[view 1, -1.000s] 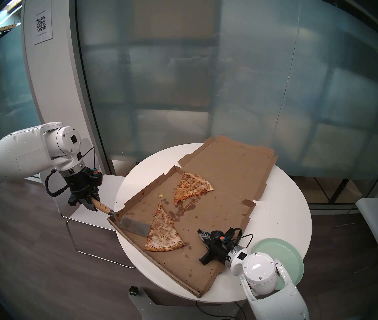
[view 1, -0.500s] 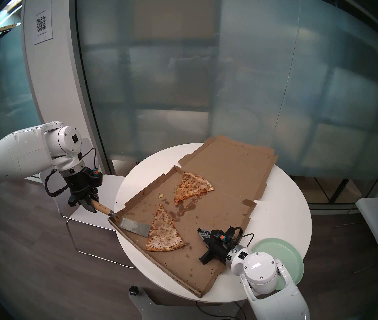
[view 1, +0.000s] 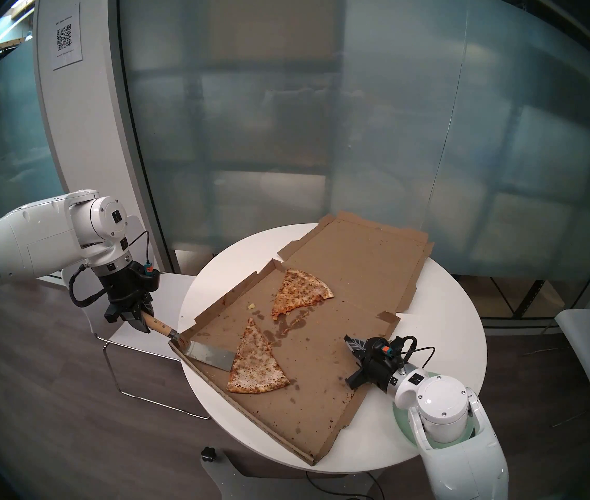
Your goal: Put pizza slice onto the plate
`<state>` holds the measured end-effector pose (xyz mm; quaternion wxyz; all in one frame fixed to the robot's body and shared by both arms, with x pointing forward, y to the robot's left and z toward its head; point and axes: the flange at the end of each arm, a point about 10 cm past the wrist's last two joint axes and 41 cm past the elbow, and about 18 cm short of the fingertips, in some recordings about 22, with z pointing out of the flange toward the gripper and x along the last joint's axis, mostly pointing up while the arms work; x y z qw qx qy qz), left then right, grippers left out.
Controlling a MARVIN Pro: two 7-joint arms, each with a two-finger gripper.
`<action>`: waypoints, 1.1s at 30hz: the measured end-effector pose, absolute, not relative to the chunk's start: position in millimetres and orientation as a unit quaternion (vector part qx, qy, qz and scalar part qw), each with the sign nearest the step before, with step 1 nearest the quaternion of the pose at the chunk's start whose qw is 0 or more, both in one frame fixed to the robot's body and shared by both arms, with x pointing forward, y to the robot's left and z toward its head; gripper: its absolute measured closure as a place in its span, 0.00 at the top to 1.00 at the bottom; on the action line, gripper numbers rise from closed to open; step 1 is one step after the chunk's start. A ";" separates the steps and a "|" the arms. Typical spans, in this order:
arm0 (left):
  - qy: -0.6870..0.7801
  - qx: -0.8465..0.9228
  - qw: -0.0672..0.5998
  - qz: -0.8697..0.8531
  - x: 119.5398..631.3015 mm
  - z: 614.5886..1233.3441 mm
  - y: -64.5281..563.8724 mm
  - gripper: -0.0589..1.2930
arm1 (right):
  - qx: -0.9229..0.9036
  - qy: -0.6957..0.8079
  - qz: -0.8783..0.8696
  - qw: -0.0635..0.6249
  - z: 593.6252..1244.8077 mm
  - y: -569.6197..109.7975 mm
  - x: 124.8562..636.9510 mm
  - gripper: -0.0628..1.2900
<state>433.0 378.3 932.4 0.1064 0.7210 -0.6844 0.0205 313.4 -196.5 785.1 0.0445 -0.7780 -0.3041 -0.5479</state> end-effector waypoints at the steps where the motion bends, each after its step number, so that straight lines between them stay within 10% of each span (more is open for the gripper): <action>1: -0.685 0.721 0.107 0.020 432.7 932.4 378.3 0.25 | -0.779 -0.304 -0.547 0.044 784.6 -198.2 313.9 0.03; 33: -0.675 0.729 0.113 0.015 428.8 928.6 385.9 0.25 | -0.758 -0.367 -0.538 0.042 791.8 -180.8 363.9 0.03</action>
